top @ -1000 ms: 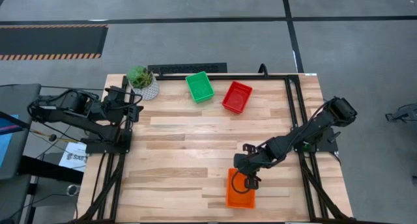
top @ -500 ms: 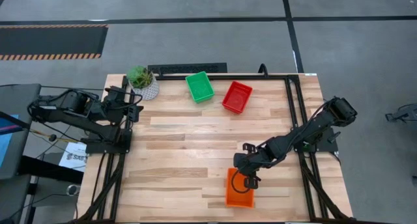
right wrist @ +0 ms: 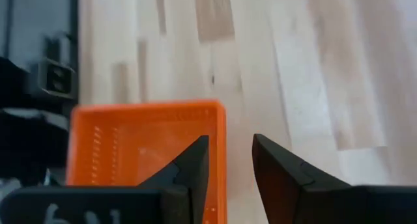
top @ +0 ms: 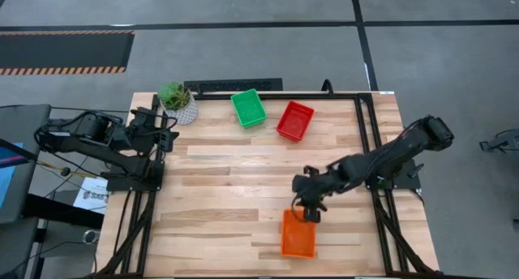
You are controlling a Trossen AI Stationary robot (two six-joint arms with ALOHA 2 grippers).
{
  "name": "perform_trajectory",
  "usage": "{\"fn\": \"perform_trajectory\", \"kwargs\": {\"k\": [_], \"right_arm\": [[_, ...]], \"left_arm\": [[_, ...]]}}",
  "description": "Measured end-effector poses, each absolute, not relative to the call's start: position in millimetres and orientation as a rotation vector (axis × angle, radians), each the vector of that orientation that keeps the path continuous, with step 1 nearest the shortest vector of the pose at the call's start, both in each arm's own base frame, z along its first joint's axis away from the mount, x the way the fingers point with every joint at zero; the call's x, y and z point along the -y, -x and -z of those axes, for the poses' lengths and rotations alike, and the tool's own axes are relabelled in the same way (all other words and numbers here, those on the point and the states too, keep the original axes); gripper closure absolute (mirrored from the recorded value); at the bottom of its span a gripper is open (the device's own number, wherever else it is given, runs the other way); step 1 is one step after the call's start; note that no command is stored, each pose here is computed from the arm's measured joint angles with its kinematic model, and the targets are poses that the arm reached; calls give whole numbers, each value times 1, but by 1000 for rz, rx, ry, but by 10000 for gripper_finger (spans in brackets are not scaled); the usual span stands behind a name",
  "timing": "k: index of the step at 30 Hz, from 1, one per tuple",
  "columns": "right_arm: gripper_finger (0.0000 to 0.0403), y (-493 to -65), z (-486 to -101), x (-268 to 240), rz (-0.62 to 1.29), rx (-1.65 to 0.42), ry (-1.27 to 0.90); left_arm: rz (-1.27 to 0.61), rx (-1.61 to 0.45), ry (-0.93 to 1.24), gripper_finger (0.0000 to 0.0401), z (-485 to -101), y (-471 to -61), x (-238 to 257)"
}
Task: Stack baskets by color
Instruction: Return to Home Position
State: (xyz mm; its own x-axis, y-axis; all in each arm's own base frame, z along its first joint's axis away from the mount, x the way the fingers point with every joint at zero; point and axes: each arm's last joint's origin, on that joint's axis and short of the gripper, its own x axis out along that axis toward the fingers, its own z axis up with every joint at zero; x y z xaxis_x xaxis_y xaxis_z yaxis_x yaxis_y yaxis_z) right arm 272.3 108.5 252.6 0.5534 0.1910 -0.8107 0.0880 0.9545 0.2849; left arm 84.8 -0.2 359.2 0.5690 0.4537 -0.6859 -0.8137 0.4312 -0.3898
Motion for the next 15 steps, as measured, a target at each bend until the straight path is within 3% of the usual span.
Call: {"fn": "perform_trajectory", "kwargs": {"k": [7,15], "right_arm": [[272,-238,-323,-63,-13,-768,-430],[273,-164,-420,-21,-18,-343,-518]], "left_arm": [[-771,-425,807,209,-374,-88,0],[-678,-245,688,209,-420,-76,-4]]}}
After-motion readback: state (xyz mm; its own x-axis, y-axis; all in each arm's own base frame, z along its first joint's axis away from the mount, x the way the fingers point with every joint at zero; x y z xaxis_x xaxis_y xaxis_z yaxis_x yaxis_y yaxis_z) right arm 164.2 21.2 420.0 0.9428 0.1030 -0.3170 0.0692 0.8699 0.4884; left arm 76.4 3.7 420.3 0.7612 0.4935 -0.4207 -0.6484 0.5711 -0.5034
